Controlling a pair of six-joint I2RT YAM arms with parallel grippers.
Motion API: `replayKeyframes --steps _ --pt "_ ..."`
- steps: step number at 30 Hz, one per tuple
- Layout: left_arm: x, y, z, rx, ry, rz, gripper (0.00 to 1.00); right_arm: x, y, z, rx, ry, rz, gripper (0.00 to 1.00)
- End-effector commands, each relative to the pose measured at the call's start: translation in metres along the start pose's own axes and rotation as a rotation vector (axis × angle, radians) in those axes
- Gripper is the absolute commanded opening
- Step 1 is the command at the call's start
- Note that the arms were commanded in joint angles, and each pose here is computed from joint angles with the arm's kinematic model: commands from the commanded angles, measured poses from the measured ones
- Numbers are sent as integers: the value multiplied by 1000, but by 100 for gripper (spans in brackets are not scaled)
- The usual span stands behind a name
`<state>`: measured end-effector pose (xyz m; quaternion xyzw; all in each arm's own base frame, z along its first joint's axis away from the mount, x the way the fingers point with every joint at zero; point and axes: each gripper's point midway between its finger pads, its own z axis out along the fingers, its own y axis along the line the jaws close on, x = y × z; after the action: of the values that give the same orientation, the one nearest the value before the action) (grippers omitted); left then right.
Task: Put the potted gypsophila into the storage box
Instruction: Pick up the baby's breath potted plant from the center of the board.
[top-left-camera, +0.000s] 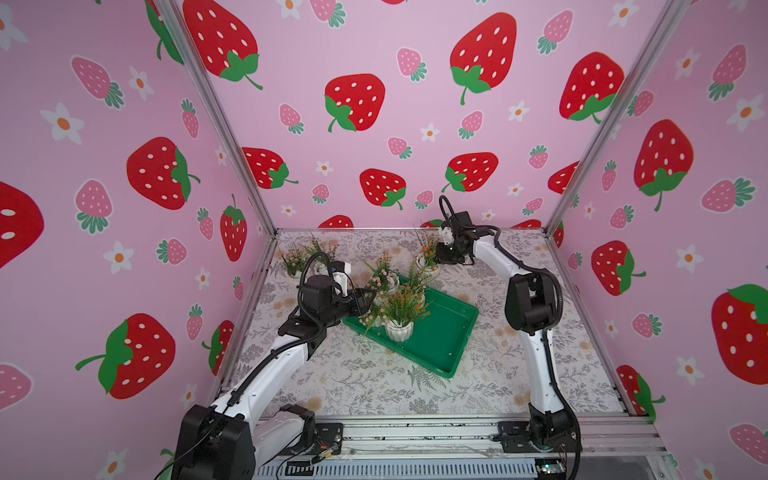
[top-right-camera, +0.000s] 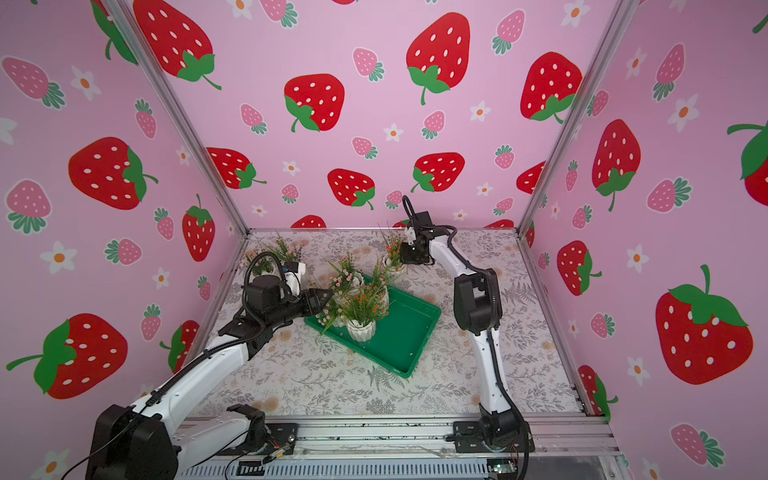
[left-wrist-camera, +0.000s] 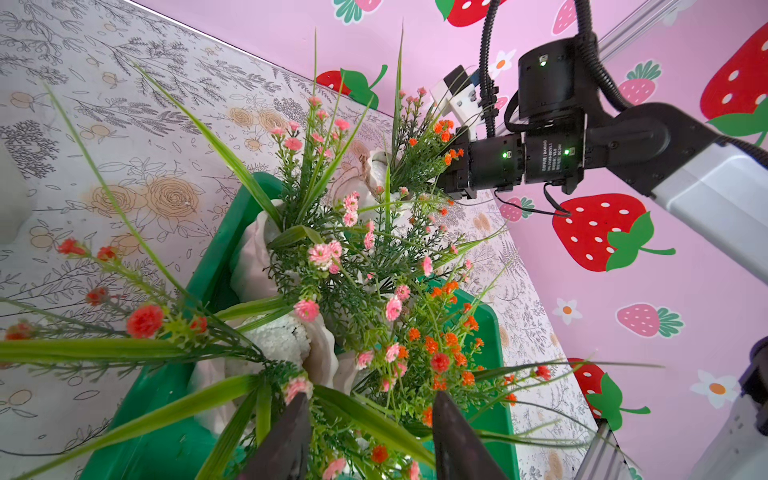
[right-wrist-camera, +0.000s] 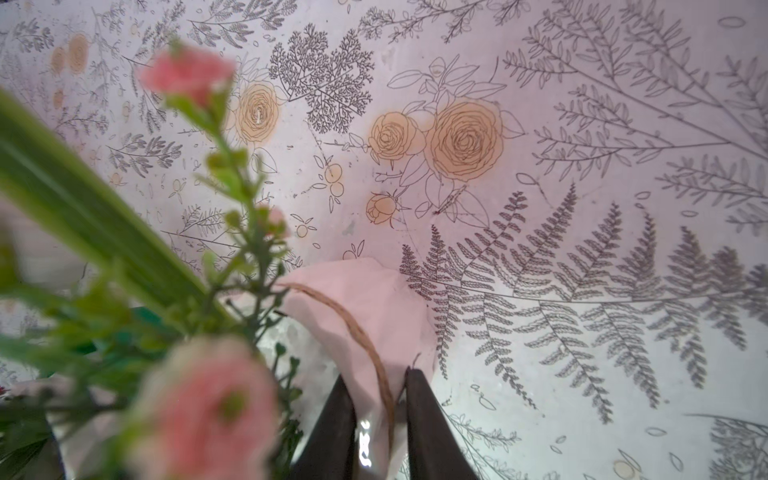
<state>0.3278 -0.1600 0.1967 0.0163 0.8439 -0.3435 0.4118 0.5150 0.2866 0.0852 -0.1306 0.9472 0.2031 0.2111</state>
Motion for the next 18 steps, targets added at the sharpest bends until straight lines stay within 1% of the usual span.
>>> replayKeyframes --steps 1,5,9,15,18 --pt "-19 -13 -4 25 -42 32 50 18 -14 5 92 65 -24 23" --pt "-19 -12 -3 26 -52 26 50 25 -18 9 107 86 -29 18" --pt "-15 -10 2 23 -40 22 50 27 -15 7 91 81 -37 16" --pt "-14 -16 1 27 -39 50 50 22 -12 -8 52 30 -12 5" --pt "-15 -19 -1 29 -34 66 50 15 -12 -21 27 -16 16 1"
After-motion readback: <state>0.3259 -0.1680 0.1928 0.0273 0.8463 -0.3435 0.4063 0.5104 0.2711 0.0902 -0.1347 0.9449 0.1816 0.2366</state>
